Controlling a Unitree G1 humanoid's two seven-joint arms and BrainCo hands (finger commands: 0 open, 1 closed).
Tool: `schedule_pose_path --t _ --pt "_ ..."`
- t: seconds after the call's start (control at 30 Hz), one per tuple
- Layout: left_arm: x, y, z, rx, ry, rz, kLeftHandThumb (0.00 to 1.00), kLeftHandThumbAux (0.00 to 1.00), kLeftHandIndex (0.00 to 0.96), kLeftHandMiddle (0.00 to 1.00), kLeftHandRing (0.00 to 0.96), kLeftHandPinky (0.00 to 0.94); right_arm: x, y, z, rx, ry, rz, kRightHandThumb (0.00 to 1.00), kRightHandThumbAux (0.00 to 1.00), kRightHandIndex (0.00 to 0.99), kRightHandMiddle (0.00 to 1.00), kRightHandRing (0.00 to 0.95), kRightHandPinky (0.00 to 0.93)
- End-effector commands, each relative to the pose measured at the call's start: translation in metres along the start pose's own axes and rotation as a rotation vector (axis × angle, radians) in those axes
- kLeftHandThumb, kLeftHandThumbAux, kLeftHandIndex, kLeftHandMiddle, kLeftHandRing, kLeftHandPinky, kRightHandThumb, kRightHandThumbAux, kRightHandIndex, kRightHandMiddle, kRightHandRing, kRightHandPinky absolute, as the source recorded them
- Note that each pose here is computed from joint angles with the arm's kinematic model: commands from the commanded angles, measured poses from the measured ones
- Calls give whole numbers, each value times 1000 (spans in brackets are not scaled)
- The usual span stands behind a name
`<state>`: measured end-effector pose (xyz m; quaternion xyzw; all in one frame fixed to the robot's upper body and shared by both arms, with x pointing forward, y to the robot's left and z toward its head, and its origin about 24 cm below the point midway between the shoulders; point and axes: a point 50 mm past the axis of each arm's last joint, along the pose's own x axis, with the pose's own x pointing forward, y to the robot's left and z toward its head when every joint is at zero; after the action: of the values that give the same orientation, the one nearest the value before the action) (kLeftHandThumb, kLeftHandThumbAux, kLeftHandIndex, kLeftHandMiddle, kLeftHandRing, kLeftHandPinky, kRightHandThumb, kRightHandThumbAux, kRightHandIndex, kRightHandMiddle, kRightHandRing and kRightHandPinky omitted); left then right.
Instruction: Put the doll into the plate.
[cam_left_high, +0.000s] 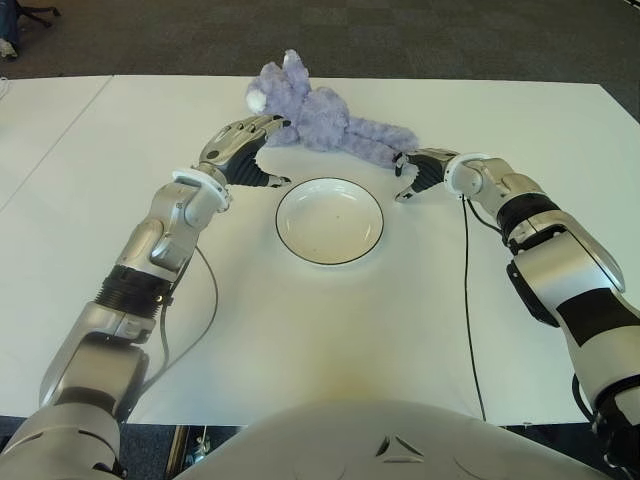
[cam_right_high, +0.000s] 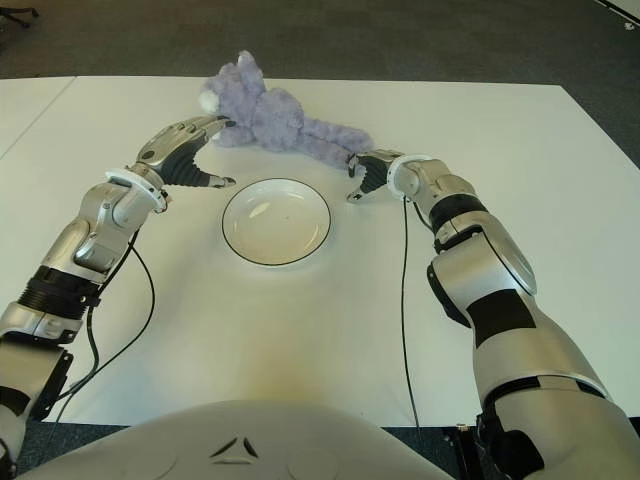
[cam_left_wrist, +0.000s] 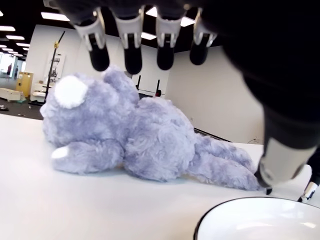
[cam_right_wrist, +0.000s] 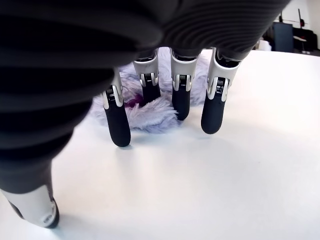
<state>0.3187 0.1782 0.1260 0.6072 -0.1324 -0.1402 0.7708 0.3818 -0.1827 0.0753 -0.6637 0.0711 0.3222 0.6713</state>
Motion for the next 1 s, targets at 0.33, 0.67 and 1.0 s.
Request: schedule_pose_path --t 0.33,0.67,1.0 --pt "-7 8 -2 19 66 -13 74 576 19 64 69 71 -25 83 -11 -15 -178 490 60 627 466 793 820 851" --pt "-7 11 -3 31 79 -13 72 599 21 61 56 45 -42 92 -16 -48 -276 558 0 554 215 754 790 815" --pt "-8 13 -4 39 86 -6 69 613 26 59 51 34 -55 93 -19 -67 -339 588 0 456 95 754 812 845"
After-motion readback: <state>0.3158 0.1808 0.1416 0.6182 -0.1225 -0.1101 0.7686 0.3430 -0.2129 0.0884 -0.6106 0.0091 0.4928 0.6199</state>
